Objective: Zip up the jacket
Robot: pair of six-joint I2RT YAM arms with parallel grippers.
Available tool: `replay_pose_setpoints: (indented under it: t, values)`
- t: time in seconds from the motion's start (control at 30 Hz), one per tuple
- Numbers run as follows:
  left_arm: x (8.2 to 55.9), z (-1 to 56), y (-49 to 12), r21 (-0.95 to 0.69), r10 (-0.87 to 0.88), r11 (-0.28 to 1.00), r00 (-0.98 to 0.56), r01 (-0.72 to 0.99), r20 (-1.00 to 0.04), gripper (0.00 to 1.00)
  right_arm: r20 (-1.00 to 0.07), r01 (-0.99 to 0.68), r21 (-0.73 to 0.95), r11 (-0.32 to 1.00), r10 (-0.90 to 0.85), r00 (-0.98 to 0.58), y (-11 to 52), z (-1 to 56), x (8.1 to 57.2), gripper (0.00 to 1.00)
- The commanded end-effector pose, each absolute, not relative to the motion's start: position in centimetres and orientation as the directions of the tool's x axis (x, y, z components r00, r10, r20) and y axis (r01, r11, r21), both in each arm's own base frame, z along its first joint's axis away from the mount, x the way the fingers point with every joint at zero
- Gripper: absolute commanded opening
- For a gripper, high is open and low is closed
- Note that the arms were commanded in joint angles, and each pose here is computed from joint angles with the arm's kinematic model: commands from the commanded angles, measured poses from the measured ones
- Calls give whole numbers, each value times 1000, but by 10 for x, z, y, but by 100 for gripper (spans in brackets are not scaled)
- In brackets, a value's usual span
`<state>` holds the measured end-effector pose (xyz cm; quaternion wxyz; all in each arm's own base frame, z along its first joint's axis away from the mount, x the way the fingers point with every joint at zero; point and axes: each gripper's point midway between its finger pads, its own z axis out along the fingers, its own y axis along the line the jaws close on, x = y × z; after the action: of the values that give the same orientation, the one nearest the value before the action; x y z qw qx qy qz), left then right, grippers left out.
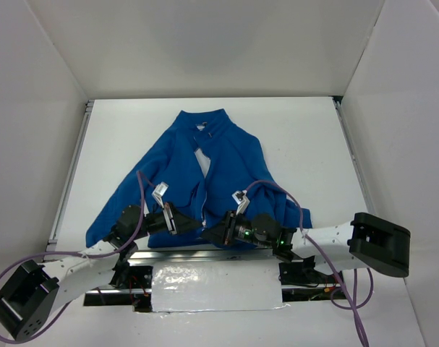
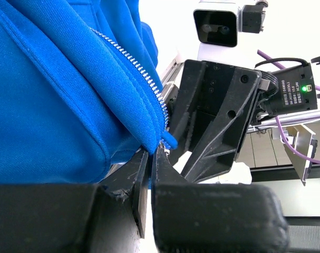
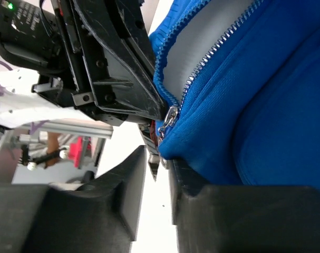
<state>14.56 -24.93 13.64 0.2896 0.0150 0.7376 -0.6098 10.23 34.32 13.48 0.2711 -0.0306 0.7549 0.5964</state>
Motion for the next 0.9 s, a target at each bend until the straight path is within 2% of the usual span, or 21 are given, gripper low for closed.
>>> replay_pose_setpoints:
  t: [0.0,0.07,0.13,0.17,0.27,0.4,0.6,0.87]
  values:
    - [144,150,-253,-879,-330,218,-816,423,-475,0,-451,-402,892,207,341,-825,351,164,108,29]
    - [145,150,-253,-878,-330,218,-815,426,-477,0,-447,-398,894,206,340,-827,351,164,107,27]
    - [144,150,-253,-877,-329,220,-814,427,-479,0,-437,-386,898,209,346,-830,350,163,107,22]
    - [144,149,-253,-877,-328,222,-814,426,-479,0,-429,-375,902,214,345,-835,350,160,107,16]
    - [144,150,-253,-877,-328,221,-814,427,-480,0,-409,-351,911,219,348,-844,349,158,107,12]
    - [144,150,-253,-875,-326,219,-813,431,-482,0,-381,-319,922,221,352,-855,349,157,107,0]
    - [142,151,-254,-873,-317,213,-814,440,-487,0,-332,-271,939,209,362,-871,353,164,108,0]
    - [141,151,-253,-864,-315,221,-806,452,-502,0,-154,-100,983,157,383,-911,350,174,107,0]
